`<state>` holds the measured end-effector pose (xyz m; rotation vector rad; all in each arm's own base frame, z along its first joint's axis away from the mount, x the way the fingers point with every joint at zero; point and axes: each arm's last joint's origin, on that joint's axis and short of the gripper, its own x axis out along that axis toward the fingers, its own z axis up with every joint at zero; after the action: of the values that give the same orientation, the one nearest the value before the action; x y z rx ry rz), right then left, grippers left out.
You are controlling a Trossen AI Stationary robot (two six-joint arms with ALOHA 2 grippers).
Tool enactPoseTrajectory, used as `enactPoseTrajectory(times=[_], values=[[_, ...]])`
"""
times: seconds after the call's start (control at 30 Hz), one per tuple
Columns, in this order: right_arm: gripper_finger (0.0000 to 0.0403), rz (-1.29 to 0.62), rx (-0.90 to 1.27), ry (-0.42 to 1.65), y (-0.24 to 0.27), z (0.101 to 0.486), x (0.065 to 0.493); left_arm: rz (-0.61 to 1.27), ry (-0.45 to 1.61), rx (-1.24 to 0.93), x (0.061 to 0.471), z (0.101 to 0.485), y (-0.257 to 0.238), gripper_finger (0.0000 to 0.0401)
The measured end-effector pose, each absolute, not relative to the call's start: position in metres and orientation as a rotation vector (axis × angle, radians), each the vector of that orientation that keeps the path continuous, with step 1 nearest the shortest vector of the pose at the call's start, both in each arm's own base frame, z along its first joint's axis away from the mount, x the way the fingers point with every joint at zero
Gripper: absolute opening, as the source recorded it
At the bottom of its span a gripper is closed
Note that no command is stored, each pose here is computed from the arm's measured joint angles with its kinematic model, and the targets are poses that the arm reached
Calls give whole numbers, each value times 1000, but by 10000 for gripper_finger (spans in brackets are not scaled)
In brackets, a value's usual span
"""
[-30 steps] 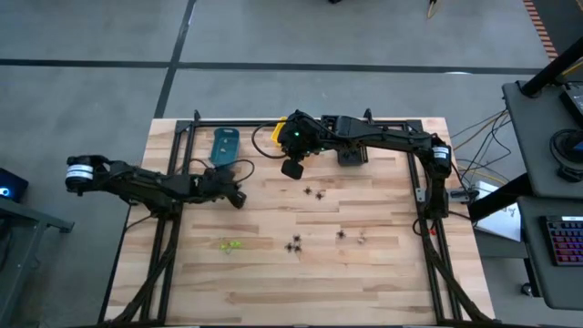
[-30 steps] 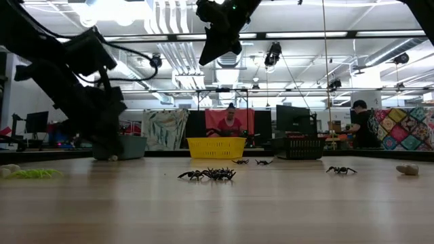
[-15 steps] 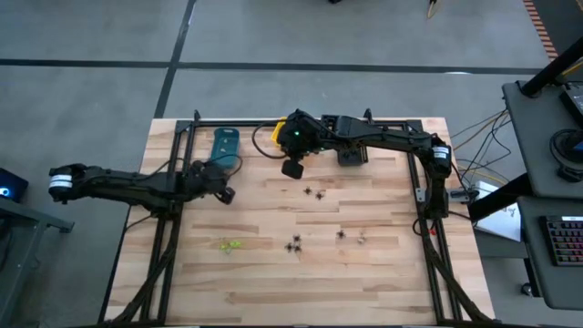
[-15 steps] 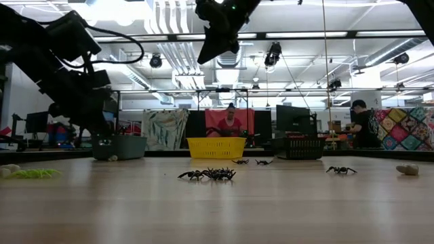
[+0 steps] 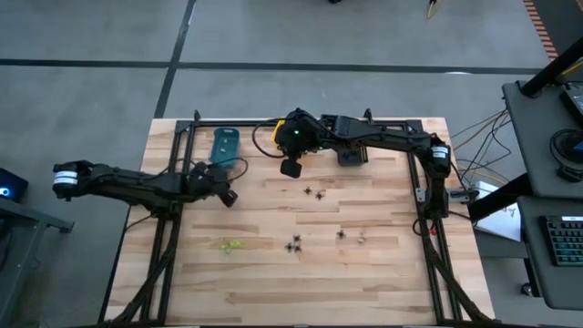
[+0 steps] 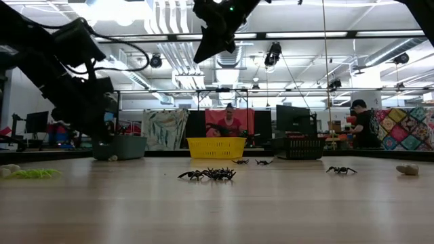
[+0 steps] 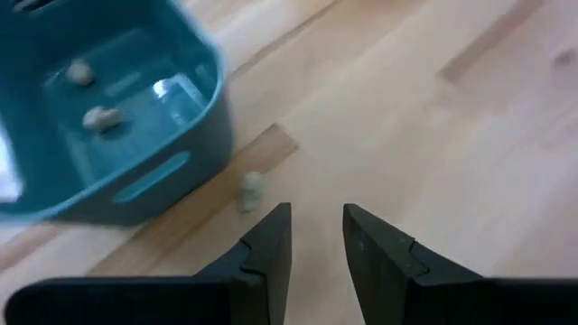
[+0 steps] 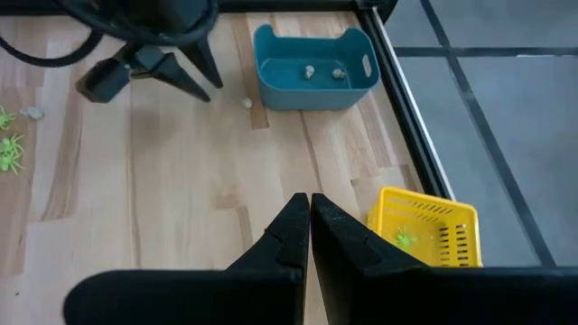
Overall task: Sort Halloween decoration
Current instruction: Put the gray skull toy into the blue bin
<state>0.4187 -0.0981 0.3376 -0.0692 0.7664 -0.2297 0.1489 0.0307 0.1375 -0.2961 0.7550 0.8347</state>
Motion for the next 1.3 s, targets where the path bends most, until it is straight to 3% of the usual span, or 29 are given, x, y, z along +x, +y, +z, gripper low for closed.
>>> enactPoseTrajectory(times=[0.2, 0.53, 0.97, 1.3], values=[[9, -225, -76, 778, -99, 335, 418, 937, 784, -298, 151, 127, 34, 107], [9, -201, -70, 791, -101, 330, 418, 928, 769, -285, 165, 116, 36, 154], [9, -182, -53, 809, -102, 324, 417, 1048, 791, -278, 162, 109, 50, 153], [9, -185, -53, 807, -103, 324, 417, 1062, 780, -290, 165, 105, 54, 130]])
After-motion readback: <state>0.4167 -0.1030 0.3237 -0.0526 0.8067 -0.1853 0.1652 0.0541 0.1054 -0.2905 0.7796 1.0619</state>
